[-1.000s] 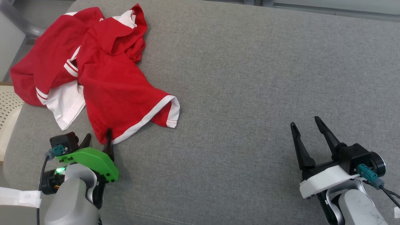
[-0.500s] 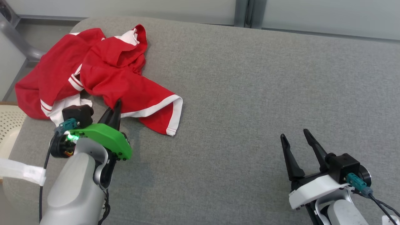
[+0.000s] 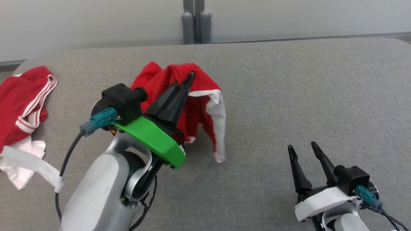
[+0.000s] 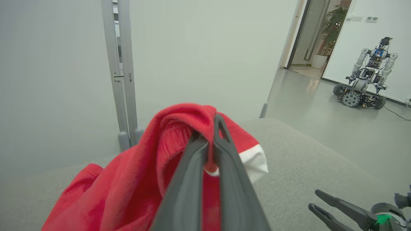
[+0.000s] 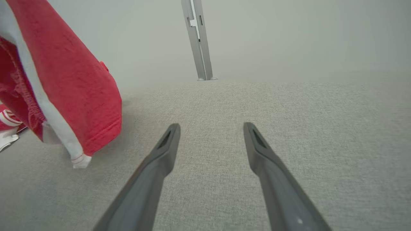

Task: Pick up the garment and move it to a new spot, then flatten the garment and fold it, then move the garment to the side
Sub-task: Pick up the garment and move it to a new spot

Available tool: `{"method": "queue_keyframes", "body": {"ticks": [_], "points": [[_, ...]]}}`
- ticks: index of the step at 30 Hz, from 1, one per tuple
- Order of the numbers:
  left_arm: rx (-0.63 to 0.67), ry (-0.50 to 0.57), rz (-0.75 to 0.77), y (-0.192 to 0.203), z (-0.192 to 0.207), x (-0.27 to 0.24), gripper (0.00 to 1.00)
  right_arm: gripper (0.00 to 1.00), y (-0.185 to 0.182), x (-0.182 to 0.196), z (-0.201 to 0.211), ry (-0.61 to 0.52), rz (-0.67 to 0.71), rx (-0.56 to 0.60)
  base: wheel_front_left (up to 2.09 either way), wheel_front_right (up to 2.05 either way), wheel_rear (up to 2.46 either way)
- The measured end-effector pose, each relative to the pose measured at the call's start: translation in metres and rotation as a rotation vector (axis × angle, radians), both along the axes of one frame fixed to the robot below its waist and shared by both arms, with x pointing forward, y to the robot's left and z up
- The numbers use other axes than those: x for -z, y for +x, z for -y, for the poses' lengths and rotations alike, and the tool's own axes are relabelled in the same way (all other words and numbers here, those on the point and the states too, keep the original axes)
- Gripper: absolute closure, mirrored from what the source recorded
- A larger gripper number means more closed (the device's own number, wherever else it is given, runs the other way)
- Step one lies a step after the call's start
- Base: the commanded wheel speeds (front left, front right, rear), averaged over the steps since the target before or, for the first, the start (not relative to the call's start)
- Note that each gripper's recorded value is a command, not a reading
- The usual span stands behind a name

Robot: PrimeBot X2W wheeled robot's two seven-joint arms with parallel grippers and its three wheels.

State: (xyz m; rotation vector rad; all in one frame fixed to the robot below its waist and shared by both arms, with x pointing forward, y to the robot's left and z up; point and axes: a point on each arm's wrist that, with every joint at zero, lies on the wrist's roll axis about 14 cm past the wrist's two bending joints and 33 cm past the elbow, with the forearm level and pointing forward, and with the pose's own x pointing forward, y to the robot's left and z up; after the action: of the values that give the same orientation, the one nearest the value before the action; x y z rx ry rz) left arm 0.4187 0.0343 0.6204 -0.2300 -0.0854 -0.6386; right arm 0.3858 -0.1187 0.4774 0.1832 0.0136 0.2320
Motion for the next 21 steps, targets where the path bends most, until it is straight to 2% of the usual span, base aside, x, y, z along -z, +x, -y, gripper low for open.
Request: {"method": "queue_keyframes", "body": {"ticks": [12,17,21], "points": [[0.352,-0.055,0.07,-0.038,0.118,-0.045,1.0,0.0,-0.035,-0.007,0.075,0.0,0.011,0.239,0.0,0.0,0.0],[0.407,-0.057,-0.01,-0.036,0.147,-0.03,1.0,0.0,-0.052,-0.007,0.097,0.009,0.006,0.318,0.0,0.0,0.0],[0.386,-0.058,-0.131,-0.016,0.156,-0.002,1.0,0.0,-0.064,-0.007,0.11,0.008,0.001,0.366,0.0,0.0,0.0]]}}
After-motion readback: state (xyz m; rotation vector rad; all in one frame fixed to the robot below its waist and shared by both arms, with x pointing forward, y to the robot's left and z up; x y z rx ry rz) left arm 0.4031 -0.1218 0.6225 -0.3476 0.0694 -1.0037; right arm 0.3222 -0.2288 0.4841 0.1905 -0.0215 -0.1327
